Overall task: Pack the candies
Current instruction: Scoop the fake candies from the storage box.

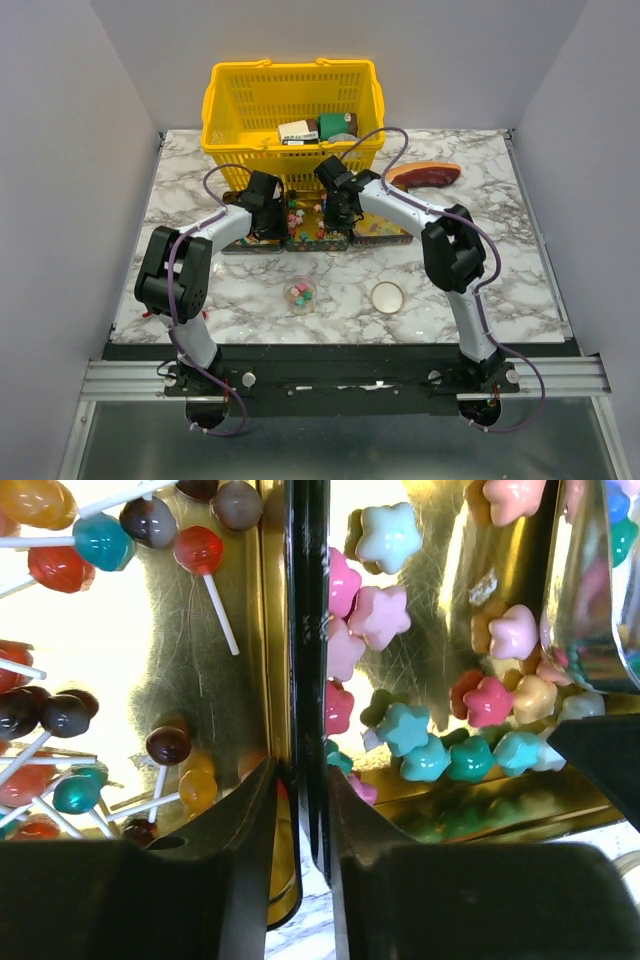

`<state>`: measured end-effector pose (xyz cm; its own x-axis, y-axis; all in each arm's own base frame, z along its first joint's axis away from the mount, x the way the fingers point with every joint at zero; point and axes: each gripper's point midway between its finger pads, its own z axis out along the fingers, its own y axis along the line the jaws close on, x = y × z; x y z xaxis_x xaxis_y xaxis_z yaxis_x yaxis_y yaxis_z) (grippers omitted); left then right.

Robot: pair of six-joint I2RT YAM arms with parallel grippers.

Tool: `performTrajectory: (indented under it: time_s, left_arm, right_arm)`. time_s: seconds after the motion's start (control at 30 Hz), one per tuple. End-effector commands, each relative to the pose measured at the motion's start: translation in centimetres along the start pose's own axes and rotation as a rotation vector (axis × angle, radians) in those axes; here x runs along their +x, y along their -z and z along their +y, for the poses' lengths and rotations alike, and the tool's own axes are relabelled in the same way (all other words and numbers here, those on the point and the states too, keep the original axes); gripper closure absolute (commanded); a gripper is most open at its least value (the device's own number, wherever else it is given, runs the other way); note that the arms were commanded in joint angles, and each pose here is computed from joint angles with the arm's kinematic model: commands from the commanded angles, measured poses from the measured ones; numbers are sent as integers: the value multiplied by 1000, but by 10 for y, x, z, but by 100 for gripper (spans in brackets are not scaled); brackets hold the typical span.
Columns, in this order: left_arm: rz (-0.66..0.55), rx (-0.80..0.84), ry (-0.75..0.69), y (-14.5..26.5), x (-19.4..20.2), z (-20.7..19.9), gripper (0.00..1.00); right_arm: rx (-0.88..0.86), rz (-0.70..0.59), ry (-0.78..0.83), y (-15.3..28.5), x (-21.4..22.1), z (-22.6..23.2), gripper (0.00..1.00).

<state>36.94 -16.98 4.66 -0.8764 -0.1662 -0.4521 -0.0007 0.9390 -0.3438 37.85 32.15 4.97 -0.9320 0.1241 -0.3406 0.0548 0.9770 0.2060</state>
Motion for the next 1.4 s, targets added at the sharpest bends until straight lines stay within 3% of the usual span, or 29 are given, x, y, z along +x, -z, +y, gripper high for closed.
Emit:
performTrajectory:
  time_s: [0.0,0.33,0.57,0.8,1.37]
  left_arm:
    - [69,1,5,0,21,2,61]
    - [-1,17,1,15,6,-5,38]
    - [-44,2,-16,24,-2,-4,12]
    - [-62,2,-13,28,-6,-4,1]
    - [-86,-9,9,33,-13,2,1]
  right_arm:
    - [223,64,41,-40,20,-74,100]
    - [230,-106,180,-24,3,-74,100]
    - [210,-189,248,-8,-1,-72,100]
    - [144,-256,321,7,-1,-66,100]
    - [73,-315,404,39,-1,-64,100]
